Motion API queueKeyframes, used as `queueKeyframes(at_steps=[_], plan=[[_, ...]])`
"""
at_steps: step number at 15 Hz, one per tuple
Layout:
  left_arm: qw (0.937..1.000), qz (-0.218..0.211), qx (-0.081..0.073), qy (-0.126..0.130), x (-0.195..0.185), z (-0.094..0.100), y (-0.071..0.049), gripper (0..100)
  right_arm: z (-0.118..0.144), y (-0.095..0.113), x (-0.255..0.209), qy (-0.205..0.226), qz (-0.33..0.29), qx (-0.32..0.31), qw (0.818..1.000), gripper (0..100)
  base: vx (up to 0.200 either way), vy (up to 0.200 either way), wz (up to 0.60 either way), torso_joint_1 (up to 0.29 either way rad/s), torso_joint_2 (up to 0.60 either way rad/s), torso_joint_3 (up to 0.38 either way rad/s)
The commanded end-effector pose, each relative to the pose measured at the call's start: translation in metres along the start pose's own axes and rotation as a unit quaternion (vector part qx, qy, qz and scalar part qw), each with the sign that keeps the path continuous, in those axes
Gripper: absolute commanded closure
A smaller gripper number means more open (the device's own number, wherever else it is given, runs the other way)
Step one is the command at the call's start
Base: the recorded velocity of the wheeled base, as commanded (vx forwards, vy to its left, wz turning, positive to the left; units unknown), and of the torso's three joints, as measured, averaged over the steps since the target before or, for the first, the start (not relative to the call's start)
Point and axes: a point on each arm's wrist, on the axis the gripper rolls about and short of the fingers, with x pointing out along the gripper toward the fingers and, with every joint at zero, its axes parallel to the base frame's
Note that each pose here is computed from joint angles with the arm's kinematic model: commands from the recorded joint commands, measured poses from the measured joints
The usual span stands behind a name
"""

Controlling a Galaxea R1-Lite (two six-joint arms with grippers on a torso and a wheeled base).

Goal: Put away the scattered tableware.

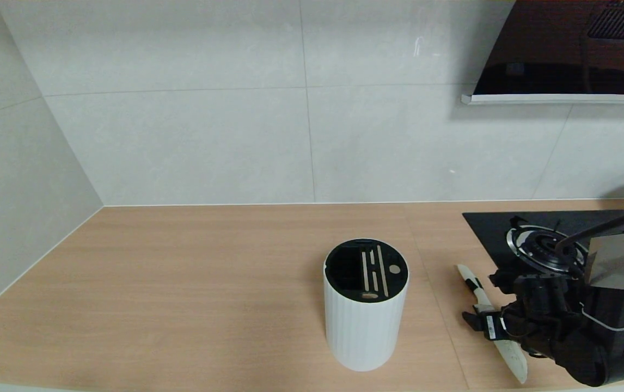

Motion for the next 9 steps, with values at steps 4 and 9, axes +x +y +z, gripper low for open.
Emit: queueKeyframes(at_steps=[4,9], plan=[[1.0,0.0,-0.001,0.0,0.0,0.0,0.0,0,-0.0038,0.0005,0.0023,0.005,0.0,-0.002,1.0,100,0.0,0.0,0.0,0.0,0.0,0.0],[1.0,0.0,0.0,0.0,0.0,0.0,0.0,0,-0.0041,0.0005,0.0021,0.006,0.0,-0.002,1.0,100,0.0,0.0,0.0,0.0,0.0,0.0]])
